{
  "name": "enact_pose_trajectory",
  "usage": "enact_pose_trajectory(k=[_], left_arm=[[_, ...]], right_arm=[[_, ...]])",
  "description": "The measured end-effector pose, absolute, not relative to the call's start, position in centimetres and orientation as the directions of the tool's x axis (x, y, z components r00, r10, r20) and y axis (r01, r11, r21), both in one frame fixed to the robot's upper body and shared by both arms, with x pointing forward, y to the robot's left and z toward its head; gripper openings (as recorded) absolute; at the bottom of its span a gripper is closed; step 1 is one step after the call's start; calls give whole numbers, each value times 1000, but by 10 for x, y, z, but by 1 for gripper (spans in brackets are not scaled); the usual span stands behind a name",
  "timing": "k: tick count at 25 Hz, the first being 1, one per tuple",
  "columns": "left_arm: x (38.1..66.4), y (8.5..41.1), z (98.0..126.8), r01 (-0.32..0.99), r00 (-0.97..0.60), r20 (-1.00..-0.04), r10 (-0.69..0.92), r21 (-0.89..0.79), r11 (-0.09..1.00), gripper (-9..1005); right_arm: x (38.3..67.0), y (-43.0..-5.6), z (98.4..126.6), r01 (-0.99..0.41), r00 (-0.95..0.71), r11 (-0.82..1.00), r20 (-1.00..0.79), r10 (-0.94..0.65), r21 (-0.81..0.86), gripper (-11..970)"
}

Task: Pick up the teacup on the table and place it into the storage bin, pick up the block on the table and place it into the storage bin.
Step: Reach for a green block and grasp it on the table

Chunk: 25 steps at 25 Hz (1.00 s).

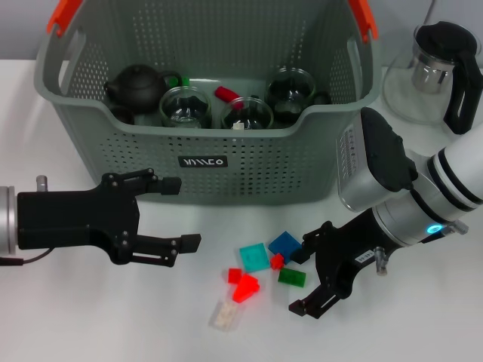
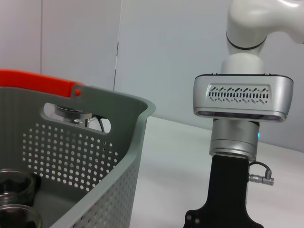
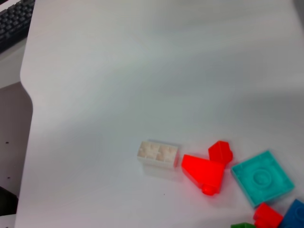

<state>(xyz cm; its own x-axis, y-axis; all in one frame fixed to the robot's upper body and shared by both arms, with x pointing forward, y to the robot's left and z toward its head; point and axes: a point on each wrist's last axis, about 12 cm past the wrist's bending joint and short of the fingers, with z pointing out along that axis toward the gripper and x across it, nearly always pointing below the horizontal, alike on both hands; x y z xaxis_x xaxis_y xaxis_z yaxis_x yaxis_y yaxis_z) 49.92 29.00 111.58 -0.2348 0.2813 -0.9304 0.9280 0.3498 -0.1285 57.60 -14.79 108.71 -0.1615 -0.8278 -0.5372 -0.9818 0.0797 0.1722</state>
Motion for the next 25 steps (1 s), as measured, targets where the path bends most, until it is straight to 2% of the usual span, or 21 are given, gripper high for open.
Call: enact_pose_trajectory(k=[6, 14, 25], left_arm=[[500, 290, 1116, 927, -234, -931, 281, -127, 353, 949], [500, 290, 1114, 923, -242, -931, 275, -133, 362, 949], [501, 290, 1112, 923, -238, -931, 277, -128, 363, 949]], right_arm=[[577, -148, 1088, -981, -168, 86, -544, -822, 173, 938], [576, -149, 1086, -980, -176, 94, -546, -819, 175, 741], [575, -151, 1080, -977, -195, 115, -540, -818, 180, 740]])
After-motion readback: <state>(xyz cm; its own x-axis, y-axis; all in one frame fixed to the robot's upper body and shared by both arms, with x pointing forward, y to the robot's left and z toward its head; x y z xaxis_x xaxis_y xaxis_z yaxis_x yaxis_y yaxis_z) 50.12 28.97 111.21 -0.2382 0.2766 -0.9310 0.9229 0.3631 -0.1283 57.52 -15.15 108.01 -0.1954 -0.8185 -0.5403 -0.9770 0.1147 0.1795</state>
